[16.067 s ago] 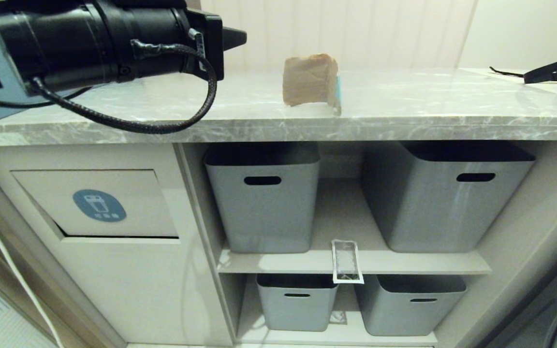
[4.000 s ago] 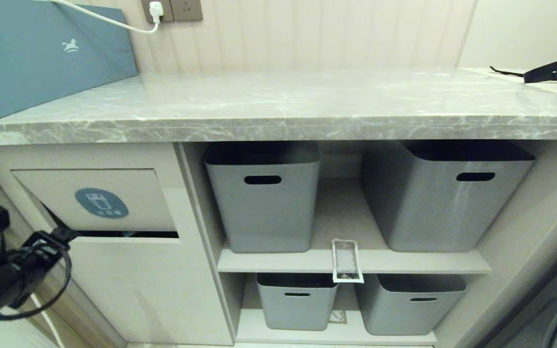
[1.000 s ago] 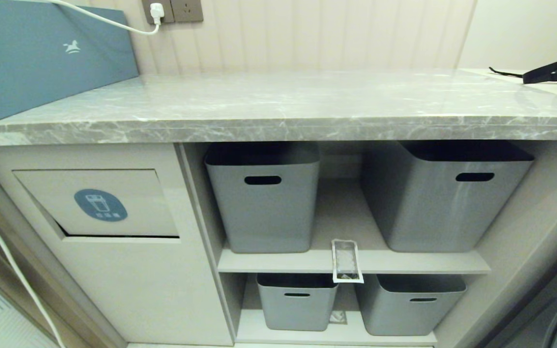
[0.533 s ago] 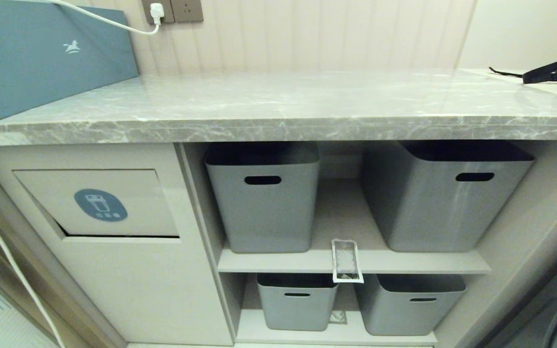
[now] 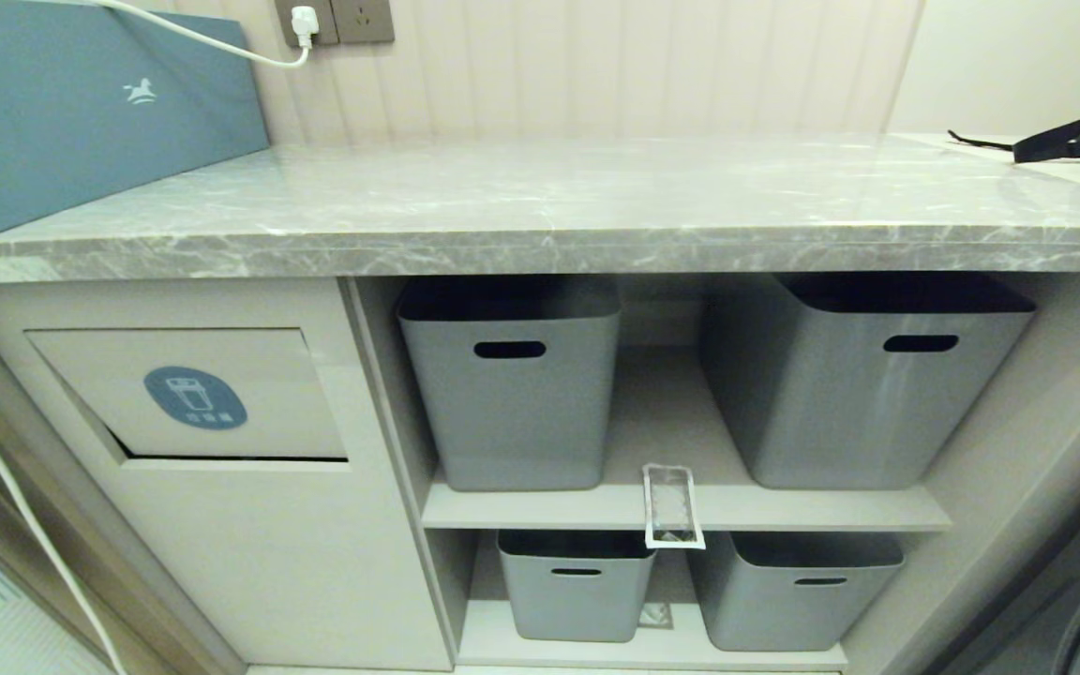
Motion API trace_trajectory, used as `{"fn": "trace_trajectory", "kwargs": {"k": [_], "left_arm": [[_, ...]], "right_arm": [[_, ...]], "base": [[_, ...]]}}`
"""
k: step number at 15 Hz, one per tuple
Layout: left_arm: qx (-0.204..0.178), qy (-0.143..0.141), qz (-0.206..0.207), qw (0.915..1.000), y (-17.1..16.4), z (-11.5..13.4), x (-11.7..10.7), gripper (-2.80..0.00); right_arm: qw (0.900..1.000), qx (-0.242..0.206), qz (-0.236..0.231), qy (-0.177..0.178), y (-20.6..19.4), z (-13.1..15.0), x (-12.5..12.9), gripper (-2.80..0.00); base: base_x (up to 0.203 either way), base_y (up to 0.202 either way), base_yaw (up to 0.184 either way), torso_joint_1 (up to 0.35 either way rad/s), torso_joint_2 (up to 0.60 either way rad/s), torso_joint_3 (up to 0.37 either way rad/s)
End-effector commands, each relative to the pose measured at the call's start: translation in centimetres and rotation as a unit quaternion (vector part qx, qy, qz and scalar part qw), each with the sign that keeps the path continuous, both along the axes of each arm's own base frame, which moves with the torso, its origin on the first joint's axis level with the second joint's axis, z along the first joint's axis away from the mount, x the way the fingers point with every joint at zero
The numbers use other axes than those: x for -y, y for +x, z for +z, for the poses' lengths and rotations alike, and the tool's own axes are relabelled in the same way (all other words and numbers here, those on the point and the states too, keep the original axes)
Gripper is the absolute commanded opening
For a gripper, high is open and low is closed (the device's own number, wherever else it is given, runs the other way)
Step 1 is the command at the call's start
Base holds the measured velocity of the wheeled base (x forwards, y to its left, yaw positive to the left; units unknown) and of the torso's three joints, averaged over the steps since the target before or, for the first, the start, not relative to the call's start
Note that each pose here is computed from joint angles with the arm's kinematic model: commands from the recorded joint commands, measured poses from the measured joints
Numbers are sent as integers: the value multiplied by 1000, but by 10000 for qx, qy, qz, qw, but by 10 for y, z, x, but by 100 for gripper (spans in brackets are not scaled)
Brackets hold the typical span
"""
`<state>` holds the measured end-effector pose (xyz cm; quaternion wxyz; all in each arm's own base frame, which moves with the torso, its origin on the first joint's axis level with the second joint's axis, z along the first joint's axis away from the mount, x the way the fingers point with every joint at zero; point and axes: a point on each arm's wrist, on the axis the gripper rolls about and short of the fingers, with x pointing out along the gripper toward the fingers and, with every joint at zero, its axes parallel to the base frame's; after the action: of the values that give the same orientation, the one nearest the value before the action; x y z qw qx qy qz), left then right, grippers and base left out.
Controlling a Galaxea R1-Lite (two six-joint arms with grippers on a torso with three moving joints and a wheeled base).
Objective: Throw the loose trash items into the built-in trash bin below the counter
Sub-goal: Pick up the garbage
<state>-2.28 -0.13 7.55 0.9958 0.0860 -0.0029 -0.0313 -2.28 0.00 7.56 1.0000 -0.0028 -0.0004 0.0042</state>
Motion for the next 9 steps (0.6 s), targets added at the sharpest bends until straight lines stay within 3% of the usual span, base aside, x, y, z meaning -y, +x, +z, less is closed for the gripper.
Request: {"fn": "trace_trajectory", "kwargs": {"k": [1,5,7,9], "left_arm": [[18,66,-14,10000,0,0,0,-280],[100,129,-214,9996,11,19,1,-280],[88,267,-839,9961,25,33,3,-280],[-116,542,-1684,9842,42,42,7,-280]], "right_arm": [[10000,4,4,-2,0,0,0,-280],[10000,11,4,-2,0,0,0,-280],[10000,11,9,-2,0,0,0,-280],[10000,11,4,-2,0,0,0,-280]], "base": [[0,0,0,0,0,0],[0,0,0,0,0,0],[0,0,0,0,0,0],[0,0,0,0,0,0]]}}
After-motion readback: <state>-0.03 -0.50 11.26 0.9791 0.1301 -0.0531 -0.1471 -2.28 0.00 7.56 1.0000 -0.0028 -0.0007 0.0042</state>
